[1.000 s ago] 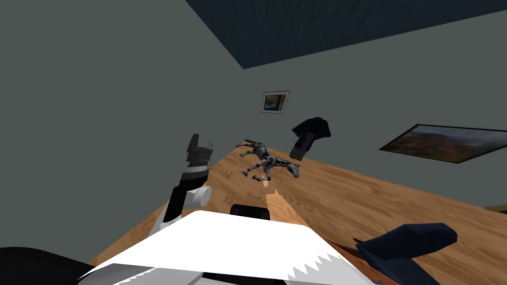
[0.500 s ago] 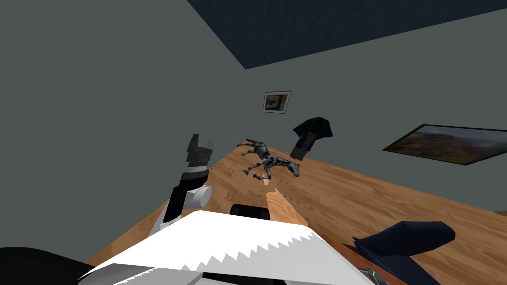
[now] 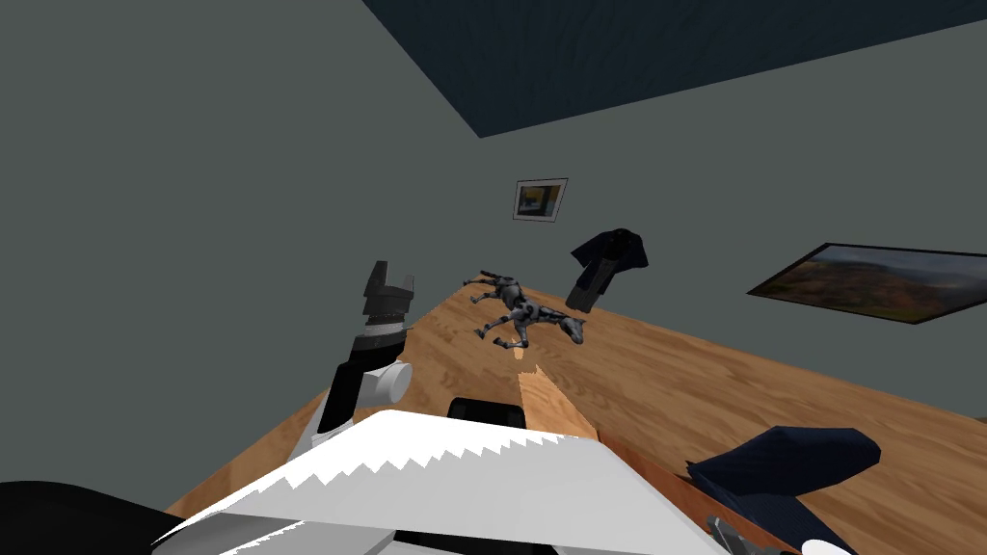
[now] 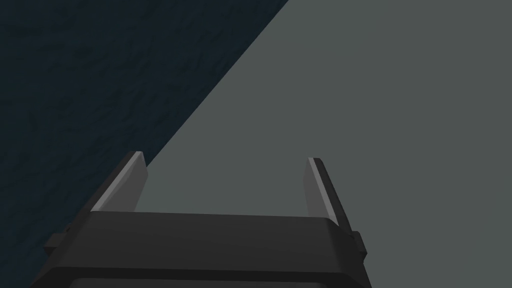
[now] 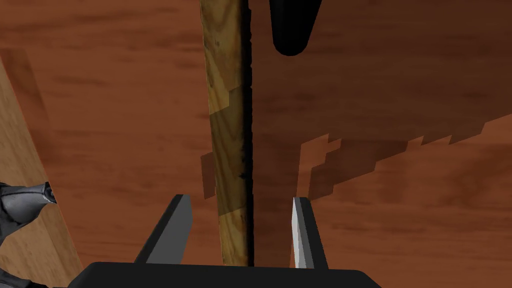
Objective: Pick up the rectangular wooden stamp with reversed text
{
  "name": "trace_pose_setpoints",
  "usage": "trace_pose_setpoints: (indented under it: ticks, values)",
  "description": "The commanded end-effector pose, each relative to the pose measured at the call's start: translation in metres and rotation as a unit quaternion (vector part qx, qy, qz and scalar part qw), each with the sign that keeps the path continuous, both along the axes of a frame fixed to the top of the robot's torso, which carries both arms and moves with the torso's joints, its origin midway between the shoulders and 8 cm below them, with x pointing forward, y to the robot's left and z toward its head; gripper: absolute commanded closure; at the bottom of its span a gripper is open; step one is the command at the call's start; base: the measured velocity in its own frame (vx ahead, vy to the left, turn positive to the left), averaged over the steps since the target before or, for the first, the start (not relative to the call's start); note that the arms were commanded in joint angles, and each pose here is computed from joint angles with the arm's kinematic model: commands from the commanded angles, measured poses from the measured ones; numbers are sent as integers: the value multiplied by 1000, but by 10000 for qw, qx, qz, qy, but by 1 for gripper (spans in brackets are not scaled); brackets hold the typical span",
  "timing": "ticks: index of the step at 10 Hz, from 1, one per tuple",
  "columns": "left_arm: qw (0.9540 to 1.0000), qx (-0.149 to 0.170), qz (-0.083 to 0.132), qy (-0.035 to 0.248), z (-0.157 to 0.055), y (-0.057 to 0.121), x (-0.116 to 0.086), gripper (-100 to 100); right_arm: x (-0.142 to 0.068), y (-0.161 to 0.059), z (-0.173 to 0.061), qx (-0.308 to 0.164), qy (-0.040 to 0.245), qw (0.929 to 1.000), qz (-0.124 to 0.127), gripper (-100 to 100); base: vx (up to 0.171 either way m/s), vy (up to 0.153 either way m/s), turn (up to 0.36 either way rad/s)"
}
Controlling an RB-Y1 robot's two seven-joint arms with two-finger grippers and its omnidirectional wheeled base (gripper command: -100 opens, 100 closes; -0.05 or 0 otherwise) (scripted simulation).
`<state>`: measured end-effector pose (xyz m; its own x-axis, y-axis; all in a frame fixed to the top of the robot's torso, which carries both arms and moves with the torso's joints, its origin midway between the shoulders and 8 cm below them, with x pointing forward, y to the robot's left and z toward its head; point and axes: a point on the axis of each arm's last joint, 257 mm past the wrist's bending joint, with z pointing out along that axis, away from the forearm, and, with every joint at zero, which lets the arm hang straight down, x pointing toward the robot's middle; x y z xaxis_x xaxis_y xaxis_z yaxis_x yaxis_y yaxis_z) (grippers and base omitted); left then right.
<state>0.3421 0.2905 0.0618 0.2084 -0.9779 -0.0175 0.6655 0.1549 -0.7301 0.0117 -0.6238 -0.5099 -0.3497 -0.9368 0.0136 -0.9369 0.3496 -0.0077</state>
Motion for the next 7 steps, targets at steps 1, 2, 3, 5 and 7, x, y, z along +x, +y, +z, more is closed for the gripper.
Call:
trace_pose_setpoints:
  ticks: [1, 2, 3, 5, 7]
  values:
    - [10000, 0, 0, 0, 0, 0, 0, 0, 0, 0, 0, 0, 0, 10000, 0, 100, 0, 0, 0]
    - [10000, 0, 0, 0, 0, 0, 0, 0, 0, 0, 0, -3, -2, 10000, 5, 100, 0, 0, 0]
    - [10000, 0, 0, 0, 0, 0, 0, 0, 0, 0, 0, -2, -1, 10000, 5, 100, 0, 0, 0]
    - [10000, 0, 0, 0, 0, 0, 0, 0, 0, 0, 0, -1, -1, 10000, 3, 0, 0, 0, 0]
    - [10000, 0, 0, 0, 0, 0, 0, 0, -9, -2, 4, 3, -9, 10000, 52, 100, 62, -3, -50]
